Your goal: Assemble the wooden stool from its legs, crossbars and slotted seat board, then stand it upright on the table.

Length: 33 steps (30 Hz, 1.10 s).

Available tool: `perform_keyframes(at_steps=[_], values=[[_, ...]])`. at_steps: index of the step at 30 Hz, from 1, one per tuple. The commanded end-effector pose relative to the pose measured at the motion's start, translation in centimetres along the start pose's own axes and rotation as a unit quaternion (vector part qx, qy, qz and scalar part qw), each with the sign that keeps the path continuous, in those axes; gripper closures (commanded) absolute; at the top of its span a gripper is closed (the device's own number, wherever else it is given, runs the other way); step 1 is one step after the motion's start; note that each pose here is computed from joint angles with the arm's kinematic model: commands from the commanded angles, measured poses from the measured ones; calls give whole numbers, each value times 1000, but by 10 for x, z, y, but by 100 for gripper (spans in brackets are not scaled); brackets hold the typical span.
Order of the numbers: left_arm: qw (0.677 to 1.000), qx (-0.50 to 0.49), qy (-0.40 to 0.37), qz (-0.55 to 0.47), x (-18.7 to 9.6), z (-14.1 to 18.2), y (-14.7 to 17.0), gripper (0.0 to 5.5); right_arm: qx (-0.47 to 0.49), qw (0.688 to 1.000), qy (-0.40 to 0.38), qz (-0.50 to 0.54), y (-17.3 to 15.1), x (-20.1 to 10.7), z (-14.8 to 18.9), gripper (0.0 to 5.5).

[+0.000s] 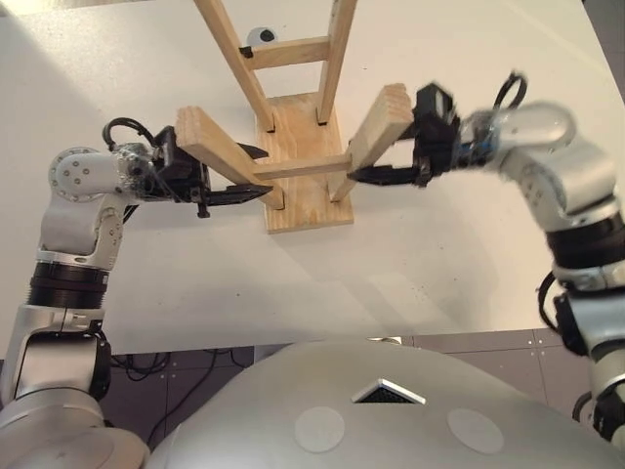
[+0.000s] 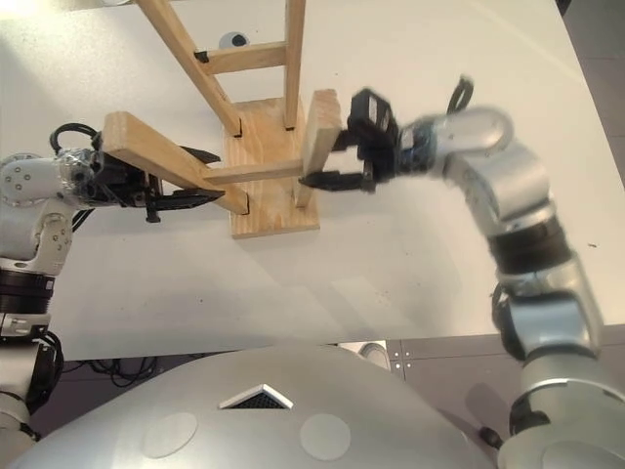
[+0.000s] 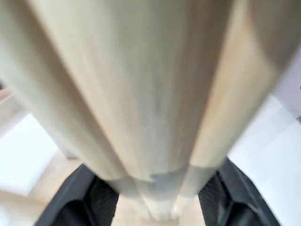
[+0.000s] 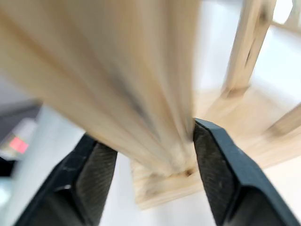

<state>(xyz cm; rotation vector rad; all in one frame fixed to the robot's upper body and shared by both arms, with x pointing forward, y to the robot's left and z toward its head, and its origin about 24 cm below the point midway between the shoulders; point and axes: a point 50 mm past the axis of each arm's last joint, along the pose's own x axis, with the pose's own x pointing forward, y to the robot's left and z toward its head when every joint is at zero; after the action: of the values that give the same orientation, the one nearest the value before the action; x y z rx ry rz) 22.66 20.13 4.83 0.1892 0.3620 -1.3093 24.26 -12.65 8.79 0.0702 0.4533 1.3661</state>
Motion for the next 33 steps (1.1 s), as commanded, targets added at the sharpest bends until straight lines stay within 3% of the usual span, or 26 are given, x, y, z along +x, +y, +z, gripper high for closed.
perform_keyframes(at_steps=[1, 5, 8, 11, 13, 16, 19, 24, 27, 29, 33], values=[[1000, -9, 26, 4, 10, 3, -7, 247, -47, 990, 67, -111, -7, -54, 11, 210], [999, -10, 27, 17, 23, 14, -13, 184, -34, 968, 215, -128, 9, -96, -33, 149], [1000, -17, 5, 25, 39, 24, -19, 141, -28, 953, 248, -171, 10, -108, -52, 149], [998, -24, -26, 42, 62, 35, -21, 88, 6, 976, 170, -134, 24, -94, -46, 149], [998, -18, -50, 32, 94, 48, -25, 55, 37, 992, 76, -90, 38, -80, -34, 149], [996, -10, -90, 28, 130, 68, -30, 13, 49, 995, 11, -91, 43, -66, -29, 149], [998, -11, -53, 41, 114, 50, -25, 13, -15, 987, 55, -153, 34, -56, -42, 149], [998, -41, 51, 16, 28, 8, -20, 13, -64, 976, 8, -208, 38, -28, -56, 149], [995, -20, 95, 38, -5, -2, -1, 13, -74, 963, -39, -257, 33, -14, -57, 149], [992, 7, 90, 86, -12, -1, 24, 13, -79, 952, -77, -286, 27, -9, -54, 149], [986, 44, 23, 157, 2, 20, 72, 10, -87, 950, -95, -285, 22, 2, -53, 217]])
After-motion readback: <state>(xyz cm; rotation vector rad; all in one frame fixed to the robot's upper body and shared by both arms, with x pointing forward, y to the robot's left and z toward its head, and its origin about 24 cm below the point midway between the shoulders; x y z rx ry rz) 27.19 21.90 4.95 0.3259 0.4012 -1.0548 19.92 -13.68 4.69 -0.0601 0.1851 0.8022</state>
